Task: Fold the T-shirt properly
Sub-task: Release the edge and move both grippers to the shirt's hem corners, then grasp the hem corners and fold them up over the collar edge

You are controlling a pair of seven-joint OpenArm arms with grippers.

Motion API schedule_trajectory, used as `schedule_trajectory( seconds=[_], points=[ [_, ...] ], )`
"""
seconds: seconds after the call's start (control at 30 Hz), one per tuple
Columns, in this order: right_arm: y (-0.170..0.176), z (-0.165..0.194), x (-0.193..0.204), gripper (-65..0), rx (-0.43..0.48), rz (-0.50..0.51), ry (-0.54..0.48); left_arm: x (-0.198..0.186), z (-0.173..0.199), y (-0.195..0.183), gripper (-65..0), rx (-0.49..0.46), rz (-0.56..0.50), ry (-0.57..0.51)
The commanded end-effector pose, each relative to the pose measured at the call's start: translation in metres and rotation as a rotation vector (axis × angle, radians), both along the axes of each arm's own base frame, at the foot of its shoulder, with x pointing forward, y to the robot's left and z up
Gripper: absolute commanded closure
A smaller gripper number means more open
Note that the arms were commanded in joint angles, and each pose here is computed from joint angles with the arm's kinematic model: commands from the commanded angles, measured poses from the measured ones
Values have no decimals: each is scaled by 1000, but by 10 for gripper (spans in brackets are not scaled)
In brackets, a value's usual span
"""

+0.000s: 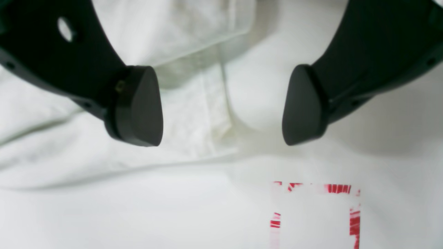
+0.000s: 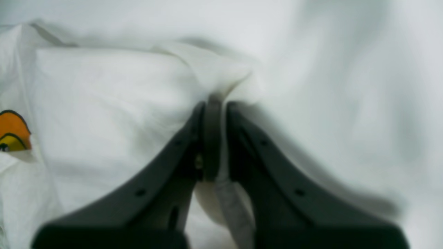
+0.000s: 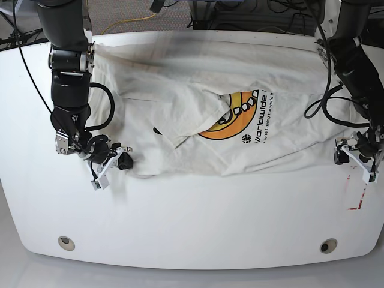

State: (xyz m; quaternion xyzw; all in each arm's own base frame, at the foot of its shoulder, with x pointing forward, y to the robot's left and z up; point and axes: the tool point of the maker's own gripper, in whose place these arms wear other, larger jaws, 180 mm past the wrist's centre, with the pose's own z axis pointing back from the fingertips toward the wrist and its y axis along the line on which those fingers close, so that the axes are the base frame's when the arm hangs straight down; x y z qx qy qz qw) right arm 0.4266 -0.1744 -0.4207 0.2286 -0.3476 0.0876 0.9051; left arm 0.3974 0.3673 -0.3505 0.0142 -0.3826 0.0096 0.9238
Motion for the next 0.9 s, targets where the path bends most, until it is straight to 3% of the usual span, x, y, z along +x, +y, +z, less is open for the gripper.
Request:
schedule_trajectory(
  seconds=[0.0,0.37,0.53,0.57,0.63,0.73,0.77,0.8,0.87],
  points=[
    [-5,21,17,-16,7,-6,-61,15,15,7,-508,2,-4,-53],
    [-6,23,17,-13,16,-15,-65,17,-30,-18,-508,-104,-33,-33],
    [-6,24,18,-8,15,-15,-68,23,-35,-27,-486,-102,-58,-53],
    [-6,24,18,-8,15,-15,-68,24,-35,-27,-456,-97,-56,-60],
    [-6,24,18,-6,15,-15,-68,29,-33,-27,-335,-80,-49,-83],
    [-7,25,18,-6,12,-13,-70,38,-25,-29,-94,-62,-57,-140],
    [-7,25,19,-6,9,-12,-71,39,-23,-30,-43,-58,-61,-153],
    [-6,25,19,-6,9,-11,-72,41,-20,-30,-4,-55,-65,-166],
    [-7,30,22,-6,7,-9,-84,42,-18,-31,0,-53,-72,-171]
  ],
)
